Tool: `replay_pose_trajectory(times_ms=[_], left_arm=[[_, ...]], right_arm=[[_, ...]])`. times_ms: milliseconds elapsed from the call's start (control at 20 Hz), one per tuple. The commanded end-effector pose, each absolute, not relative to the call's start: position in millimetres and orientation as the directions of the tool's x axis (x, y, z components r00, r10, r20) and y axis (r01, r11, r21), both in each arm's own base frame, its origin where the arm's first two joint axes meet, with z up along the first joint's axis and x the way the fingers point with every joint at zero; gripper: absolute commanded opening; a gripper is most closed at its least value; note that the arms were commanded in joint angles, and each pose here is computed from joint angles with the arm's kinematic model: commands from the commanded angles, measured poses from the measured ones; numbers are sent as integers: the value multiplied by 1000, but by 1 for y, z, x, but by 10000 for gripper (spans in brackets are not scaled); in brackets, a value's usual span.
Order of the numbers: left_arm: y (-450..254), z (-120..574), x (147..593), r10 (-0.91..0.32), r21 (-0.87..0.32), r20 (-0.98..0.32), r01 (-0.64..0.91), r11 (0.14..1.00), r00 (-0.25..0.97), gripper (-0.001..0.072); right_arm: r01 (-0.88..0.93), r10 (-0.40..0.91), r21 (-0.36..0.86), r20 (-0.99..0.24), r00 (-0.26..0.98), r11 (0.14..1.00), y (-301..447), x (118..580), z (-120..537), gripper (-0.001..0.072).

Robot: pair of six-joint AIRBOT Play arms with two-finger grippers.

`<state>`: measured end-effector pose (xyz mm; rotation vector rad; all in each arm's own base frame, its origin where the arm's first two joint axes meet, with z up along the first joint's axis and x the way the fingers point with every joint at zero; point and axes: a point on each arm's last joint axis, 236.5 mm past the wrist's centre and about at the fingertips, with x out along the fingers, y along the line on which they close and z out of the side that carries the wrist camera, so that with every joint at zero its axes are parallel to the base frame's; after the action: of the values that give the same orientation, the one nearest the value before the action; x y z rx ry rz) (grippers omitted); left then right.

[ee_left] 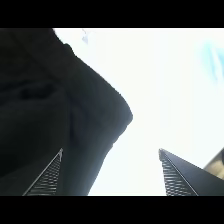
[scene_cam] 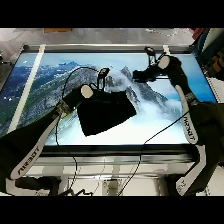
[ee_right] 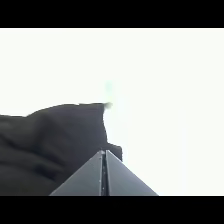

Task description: Fold the clothes and pants, and hang the long-sleeved shirts on hangers.

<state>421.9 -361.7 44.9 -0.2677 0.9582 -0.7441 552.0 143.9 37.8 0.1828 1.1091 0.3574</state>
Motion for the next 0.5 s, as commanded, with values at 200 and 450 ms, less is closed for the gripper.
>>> replay_pose_trajectory(times_ms=[200,450], left_arm=[[-301,116,461,-645,-481,-546,431,764,534,700],[-241,165,476,-570,-402,-494,409,819,656,700]], right_arm=[[-368,572,466,-776,266,805,93,523,34,16],[-423,674,547,-694,253,722,162,521,20,692]])
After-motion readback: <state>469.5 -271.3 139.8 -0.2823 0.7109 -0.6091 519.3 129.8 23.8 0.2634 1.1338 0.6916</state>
